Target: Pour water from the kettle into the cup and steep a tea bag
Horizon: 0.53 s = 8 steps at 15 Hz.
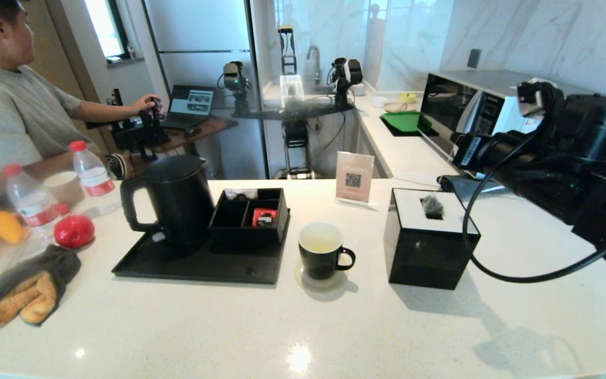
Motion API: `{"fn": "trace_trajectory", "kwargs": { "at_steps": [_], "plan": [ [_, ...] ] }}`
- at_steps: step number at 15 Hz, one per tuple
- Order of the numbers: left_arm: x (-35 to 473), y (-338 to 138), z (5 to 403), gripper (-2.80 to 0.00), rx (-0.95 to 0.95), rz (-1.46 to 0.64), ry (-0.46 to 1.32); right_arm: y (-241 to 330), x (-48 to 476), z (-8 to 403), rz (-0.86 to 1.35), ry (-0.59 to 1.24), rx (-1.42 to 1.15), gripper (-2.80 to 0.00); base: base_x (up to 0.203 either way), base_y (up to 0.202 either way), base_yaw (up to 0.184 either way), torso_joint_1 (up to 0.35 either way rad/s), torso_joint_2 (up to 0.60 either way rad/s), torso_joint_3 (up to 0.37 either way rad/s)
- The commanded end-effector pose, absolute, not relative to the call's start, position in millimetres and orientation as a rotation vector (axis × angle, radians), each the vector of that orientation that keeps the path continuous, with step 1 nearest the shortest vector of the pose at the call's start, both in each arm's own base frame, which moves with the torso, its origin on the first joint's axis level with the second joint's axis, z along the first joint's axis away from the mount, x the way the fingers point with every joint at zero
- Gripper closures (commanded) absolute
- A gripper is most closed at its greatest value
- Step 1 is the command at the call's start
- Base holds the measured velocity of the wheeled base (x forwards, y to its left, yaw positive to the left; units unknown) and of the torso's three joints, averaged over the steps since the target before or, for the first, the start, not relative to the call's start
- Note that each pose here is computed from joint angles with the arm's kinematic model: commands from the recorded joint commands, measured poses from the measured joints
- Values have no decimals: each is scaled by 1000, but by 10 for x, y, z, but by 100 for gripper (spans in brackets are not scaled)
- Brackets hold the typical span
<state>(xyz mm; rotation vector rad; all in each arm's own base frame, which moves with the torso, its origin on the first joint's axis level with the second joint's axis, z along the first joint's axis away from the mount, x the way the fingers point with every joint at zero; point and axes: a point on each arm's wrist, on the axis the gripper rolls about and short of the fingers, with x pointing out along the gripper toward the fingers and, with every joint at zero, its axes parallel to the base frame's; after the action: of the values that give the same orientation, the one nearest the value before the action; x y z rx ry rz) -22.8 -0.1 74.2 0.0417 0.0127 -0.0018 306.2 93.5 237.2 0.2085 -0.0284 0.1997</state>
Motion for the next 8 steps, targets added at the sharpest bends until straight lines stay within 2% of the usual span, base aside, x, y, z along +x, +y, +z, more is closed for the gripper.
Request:
{"fn": "trace_trajectory", "kwargs": {
  "at_steps": [1,8],
  "plan": [
    [-228,-1,742,0,43,-2,12,1038,3084,2350,227,-24,212,0,0,0,0,0,0,0],
    [-228,-1,742,0,41,-2,12,1261,3070,2205,286,27,199,0,0,0,0,0,0,0]
  ]
}}
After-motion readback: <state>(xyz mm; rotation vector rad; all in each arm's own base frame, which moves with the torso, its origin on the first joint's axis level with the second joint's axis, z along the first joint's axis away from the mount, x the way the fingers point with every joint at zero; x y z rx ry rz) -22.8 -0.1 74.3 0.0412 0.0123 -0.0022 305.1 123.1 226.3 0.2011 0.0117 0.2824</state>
